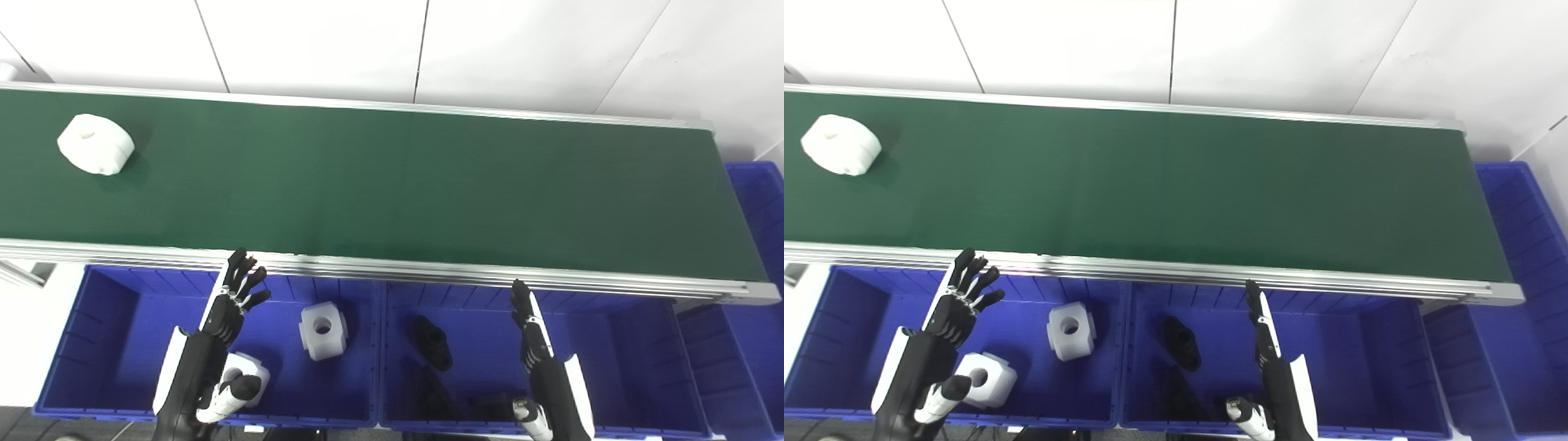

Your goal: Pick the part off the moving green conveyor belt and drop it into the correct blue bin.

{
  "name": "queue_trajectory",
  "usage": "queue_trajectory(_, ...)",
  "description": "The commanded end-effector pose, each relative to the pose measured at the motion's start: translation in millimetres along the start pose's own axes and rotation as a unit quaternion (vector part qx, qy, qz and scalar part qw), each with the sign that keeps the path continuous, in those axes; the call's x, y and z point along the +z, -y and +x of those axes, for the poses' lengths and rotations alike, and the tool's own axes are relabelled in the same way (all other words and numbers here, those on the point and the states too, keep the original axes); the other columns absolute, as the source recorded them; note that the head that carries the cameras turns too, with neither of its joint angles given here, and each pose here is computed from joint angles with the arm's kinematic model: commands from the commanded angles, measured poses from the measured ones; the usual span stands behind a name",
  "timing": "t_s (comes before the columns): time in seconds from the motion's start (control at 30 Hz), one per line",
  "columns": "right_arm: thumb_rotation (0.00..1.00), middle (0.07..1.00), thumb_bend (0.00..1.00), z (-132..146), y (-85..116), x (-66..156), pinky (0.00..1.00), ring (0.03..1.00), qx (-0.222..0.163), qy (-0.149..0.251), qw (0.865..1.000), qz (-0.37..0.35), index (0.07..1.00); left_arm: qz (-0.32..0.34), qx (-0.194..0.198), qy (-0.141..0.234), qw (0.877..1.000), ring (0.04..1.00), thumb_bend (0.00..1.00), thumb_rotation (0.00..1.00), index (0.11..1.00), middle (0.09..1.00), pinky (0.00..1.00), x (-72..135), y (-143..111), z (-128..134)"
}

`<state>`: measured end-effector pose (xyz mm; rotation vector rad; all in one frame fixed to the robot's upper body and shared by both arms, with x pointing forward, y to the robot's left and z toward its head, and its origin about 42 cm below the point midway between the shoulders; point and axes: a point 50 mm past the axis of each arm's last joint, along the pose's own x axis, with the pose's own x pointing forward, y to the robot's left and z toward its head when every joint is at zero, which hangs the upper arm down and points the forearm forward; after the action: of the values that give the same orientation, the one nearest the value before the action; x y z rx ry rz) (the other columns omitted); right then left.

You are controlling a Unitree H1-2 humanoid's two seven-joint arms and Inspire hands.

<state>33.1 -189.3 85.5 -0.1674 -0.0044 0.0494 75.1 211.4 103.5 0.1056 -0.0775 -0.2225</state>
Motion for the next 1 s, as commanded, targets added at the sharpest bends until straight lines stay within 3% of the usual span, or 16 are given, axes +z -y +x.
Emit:
queue_trajectory(0.0, 1.0, 1.0, 1.0, -3, 1, 6, 1.0, 1.0, -0.002, 0.023, 1.0, 0.007, 1.0, 0.005, 0.001, 0.014, 1.0, 0.926, 0.99, 0.83, 1.0, 0.983, 0.84, 4, -1, -1)
queue_trajectory(0.37, 1.0, 1.0, 1.0, -2, 1, 4, 1.0, 1.0, 0.0, 0.021, 1.0, 0.007, 1.0, 0.009, -0.001, 0.014, 1.0, 0.929, 0.99, 0.82, 1.0, 0.981, 0.84, 2, -2, -2)
queue_trajectory(0.5, 1.0, 1.0, 1.0, -3, 2, 2, 1.0, 1.0, 0.001, 0.019, 1.0, 0.003, 1.0, 0.019, -0.005, 0.019, 1.0, 0.91, 0.97, 0.84, 1.0, 0.97, 0.8, 0, -1, -2)
queue_trajectory(0.77, 1.0, 1.0, 1.0, -5, 11, -10, 1.0, 1.0, 0.004, 0.002, 1.0, 0.003, 1.0, -0.005, -0.013, 0.019, 1.0, 0.937, 0.89, 0.82, 1.0, 0.978, 0.85, -8, 12, -4)
queue_trajectory(0.97, 1.0, 1.0, 1.0, -5, 15, -15, 1.0, 1.0, 0.009, -0.005, 1.0, 0.006, 1.0, -0.017, -0.016, 0.009, 1.0, 0.939, 0.91, 0.8, 1.0, 0.973, 0.86, -17, 18, -3)
